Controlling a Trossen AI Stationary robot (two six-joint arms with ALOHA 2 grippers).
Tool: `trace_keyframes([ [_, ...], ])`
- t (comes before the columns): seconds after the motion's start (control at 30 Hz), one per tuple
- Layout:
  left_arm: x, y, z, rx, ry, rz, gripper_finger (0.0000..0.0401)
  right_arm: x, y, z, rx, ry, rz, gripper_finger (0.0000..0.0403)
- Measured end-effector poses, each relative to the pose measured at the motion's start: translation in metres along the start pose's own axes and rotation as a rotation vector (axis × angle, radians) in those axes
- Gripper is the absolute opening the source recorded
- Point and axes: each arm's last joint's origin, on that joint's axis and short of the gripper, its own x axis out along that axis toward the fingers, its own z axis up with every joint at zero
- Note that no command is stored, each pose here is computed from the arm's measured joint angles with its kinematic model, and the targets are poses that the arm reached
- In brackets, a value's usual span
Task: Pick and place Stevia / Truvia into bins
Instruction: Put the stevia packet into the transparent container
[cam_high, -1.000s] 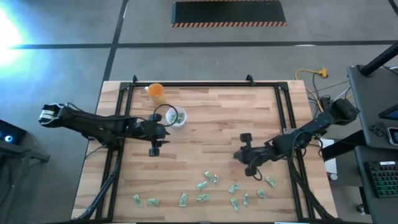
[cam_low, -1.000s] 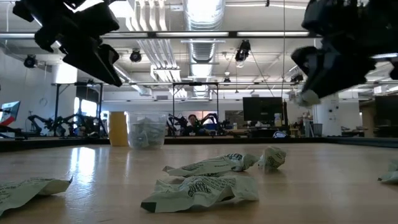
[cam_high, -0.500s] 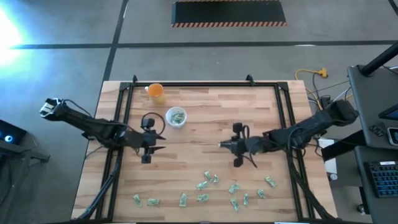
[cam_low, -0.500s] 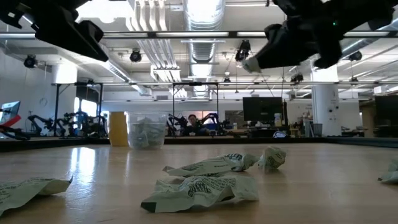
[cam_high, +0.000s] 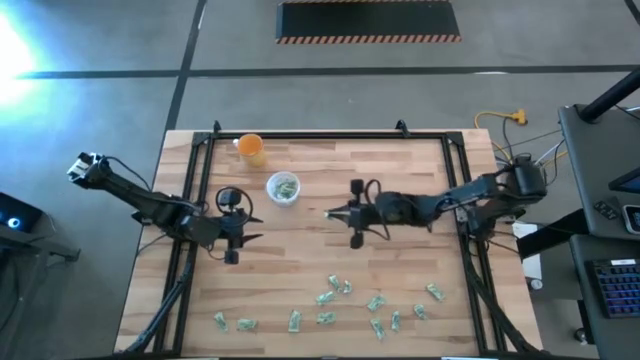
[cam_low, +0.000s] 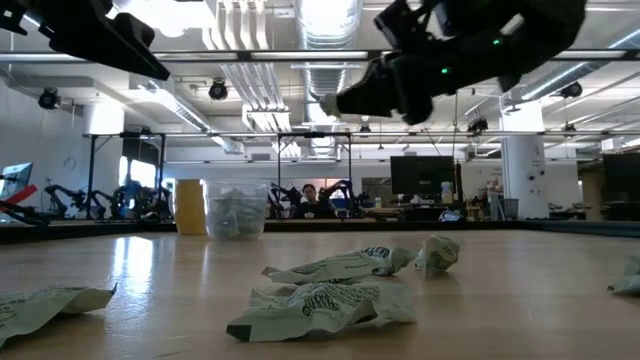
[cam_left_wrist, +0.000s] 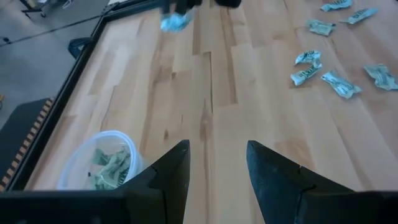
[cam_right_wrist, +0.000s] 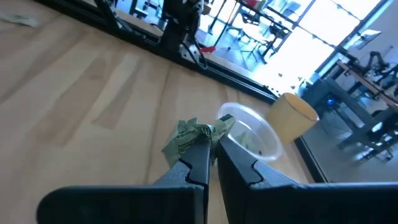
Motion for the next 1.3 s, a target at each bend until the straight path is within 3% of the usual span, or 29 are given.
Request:
trace_keyframes([
  [0.43,0.000,-0.001,-0.002,0.017,0.018,-0.005,0.0142,0.093,-0.043,0.004,0.045,-0.034,0.019,0.0013],
  [0.73,-0.001,-0.003,-0.002,0.023,0.016,-0.015,0.0142,0.138,-0.080,-0.005,0.186,0.104,-0.015,0.0013],
  [1.0,-0.001,-0.003,-0.003,0.025,0.016,-0.020,0.0142,0.156,-0.094,-0.017,0.300,0.216,-0.021,0.0013],
  [1.1,-0.001,-0.003,-0.003,0.025,0.015,-0.020,0.0142,0.155,-0.095,-0.017,0.288,0.216,-0.021,0.0017],
  [1.3,-0.001,-0.003,-0.003,0.024,0.015,-0.020,0.0142,0.151,-0.097,-0.011,0.281,0.219,-0.016,0.0069],
])
